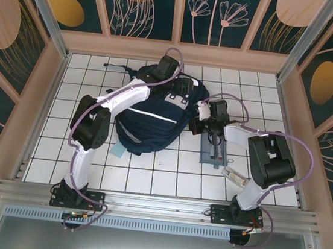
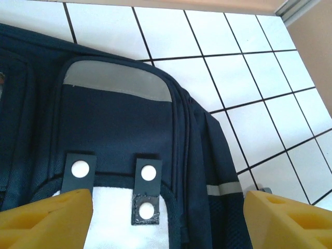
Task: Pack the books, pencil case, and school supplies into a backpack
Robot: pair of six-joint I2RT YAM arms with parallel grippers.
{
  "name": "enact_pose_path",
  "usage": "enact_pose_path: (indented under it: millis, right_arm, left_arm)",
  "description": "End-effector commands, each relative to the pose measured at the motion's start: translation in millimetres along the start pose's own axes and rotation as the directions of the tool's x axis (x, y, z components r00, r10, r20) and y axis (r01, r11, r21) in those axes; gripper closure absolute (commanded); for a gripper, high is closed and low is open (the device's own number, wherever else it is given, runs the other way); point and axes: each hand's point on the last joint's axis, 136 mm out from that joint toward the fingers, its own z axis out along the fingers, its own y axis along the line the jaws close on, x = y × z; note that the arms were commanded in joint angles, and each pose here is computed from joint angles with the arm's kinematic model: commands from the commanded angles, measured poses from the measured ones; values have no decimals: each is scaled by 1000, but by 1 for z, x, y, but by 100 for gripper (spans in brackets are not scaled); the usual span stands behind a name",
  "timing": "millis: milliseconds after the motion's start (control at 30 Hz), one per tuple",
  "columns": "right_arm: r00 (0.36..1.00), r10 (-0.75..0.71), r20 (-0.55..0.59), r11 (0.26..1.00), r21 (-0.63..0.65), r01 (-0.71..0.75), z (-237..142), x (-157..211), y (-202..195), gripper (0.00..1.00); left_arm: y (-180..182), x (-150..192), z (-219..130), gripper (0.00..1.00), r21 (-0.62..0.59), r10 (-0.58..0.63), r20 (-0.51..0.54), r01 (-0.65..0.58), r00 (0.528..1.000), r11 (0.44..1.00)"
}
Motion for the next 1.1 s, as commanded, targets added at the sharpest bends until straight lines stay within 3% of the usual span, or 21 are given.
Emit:
enact_pose_path:
  millis: [0,133,367,567,800,1067]
  right_arm:
    - [999,43,18,999,-11,-43,3,-1,2,100]
    - [998,62,7,998,-28,-61,7,-1,4,100]
    - [995,101,-11,994,-40,-101,9,-3,7,100]
    - [984,87,-154,992,-81,-101,14,28,35,100]
    - [932,-21,-361,997,-74,-6,12,90,90,100]
    - [939,-14,-344,999,-32,3,17,84,97,100]
  left_arm:
    - [10,2,21,24,-58,12,5,-11,1000,998]
    - [37,29,50,25,-146,22,-70,-32,997,989]
    - [60,77,94,26,-179,7,-200,-44,980,983]
    - [88,109,136,31,-265,-101,-245,34,964,964]
    - [94,106,158,39,-272,-250,-137,207,958,940]
    - [79,68,152,37,-206,-238,-68,219,969,954]
